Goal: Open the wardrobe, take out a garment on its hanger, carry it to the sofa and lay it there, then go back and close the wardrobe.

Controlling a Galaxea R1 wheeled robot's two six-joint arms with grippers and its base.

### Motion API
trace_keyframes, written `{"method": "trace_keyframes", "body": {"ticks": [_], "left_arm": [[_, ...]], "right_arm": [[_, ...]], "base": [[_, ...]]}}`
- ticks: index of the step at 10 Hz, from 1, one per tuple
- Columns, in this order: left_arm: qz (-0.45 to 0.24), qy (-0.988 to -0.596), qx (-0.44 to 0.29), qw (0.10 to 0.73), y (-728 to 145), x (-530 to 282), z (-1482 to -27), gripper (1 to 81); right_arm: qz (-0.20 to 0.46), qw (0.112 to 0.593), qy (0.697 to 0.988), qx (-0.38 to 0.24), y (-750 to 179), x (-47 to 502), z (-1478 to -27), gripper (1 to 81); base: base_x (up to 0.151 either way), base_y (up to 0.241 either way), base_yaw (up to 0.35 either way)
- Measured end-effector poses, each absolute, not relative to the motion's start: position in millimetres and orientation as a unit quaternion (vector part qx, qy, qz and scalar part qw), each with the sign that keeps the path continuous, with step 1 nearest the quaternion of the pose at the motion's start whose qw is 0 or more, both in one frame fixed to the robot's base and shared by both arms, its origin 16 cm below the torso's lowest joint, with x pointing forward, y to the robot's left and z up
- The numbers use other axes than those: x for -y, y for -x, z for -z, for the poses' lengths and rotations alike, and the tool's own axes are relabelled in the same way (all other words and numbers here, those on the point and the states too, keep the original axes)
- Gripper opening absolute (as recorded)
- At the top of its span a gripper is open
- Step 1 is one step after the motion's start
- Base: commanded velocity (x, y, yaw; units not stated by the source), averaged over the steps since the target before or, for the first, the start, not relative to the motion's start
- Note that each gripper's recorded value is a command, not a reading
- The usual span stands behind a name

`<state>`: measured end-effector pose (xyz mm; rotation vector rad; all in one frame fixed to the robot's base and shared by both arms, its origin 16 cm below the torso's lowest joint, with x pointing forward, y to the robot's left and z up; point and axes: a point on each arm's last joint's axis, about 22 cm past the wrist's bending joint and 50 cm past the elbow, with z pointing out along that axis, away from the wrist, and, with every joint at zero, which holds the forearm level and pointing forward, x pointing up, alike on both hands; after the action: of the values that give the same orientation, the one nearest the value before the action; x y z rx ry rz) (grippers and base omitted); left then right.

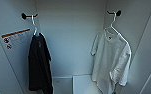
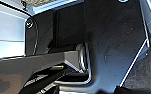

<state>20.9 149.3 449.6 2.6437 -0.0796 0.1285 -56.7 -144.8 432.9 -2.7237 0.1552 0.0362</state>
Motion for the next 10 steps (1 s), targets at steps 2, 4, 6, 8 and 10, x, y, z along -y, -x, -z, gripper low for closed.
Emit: {"method": "trace_keyframes", "body": {"ticks": [2,4,6,8,10], "left_arm": [[-0.062,-0.965,0.063,0.248,-57,-141,-452,81.1],[-0.069,-0.961,0.095,0.25,-81,-133,-454,81.1],[-0.076,-0.959,0.107,0.251,-98,-128,-457,81.1],[-0.082,-0.956,0.114,0.259,-123,-122,-464,81.1],[-0.092,-0.948,0.129,0.276,-167,-112,-483,81.1]], "right_arm": [[0.002,0.205,0.975,-0.083,59,144,-433,81.1],[0.015,0.205,0.973,-0.109,63,143,-433,81.1],[0.016,0.205,0.972,-0.118,68,141,-432,81.1],[0.018,0.206,0.971,-0.119,67,141,-432,81.1],[0.019,0.204,0.971,-0.119,66,142,-432,81.1]], "base": [[0.0,0.0,0.0],[0.0,0.0,0.0],[0.0,0.0,0.0],[0.0,0.0,0.0],[0.0,0.0,0.0]]}}
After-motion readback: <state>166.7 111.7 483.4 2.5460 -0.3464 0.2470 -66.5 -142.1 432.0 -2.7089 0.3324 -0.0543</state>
